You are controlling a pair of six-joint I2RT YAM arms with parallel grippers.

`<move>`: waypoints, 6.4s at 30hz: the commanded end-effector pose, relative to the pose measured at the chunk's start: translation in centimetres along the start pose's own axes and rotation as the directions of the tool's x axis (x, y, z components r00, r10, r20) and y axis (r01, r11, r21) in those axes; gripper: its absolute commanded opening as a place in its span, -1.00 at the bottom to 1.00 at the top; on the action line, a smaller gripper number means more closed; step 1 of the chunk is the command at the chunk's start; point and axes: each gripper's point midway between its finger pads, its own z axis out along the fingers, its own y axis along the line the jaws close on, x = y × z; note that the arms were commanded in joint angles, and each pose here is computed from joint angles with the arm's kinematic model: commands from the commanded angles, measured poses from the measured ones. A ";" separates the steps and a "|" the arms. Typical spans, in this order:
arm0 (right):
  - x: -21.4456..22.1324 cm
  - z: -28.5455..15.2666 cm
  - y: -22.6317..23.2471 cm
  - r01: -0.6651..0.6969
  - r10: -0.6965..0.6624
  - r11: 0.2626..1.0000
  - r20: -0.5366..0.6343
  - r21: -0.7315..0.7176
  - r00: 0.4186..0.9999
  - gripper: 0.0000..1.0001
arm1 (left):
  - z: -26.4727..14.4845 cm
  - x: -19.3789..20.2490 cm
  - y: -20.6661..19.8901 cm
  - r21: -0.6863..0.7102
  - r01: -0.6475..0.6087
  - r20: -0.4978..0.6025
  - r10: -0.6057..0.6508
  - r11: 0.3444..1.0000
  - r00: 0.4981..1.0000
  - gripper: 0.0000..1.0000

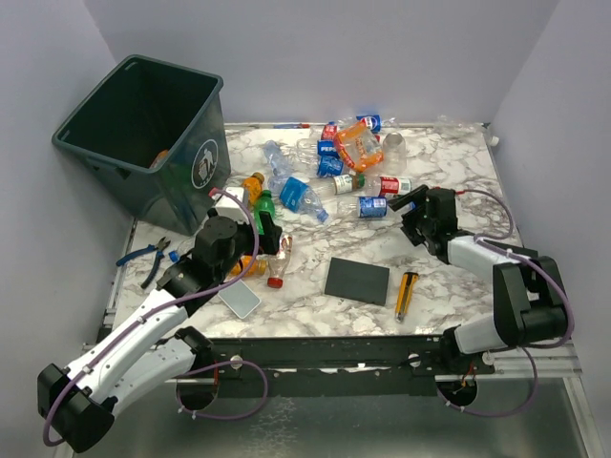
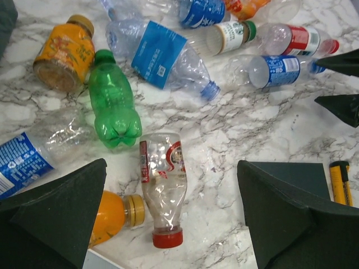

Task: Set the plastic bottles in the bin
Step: Pick up the plastic bottle at the center of the board, then place the plastic bottle in the trash bin.

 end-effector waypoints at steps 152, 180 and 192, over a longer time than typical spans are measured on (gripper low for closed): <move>11.1 -26.0 16.0 0.564 -0.805 0.083 0.278 -0.822 0.524 0.39 | 1.2 -19.4 -20.7 0.629 0.139 0.156 -0.300 0.765 0.941 -0.66; 6.3 -26.4 14.0 0.610 -0.603 0.363 0.322 -0.704 0.730 0.99 | -7.8 -41.0 10.0 -0.889 0.187 0.427 0.610 0.417 0.668 -1.00; 6.7 -25.3 12.4 0.620 -0.611 0.380 0.318 -0.686 0.725 0.99 | -7.0 -35.1 17.5 -0.920 0.220 0.377 0.582 0.323 0.721 -1.00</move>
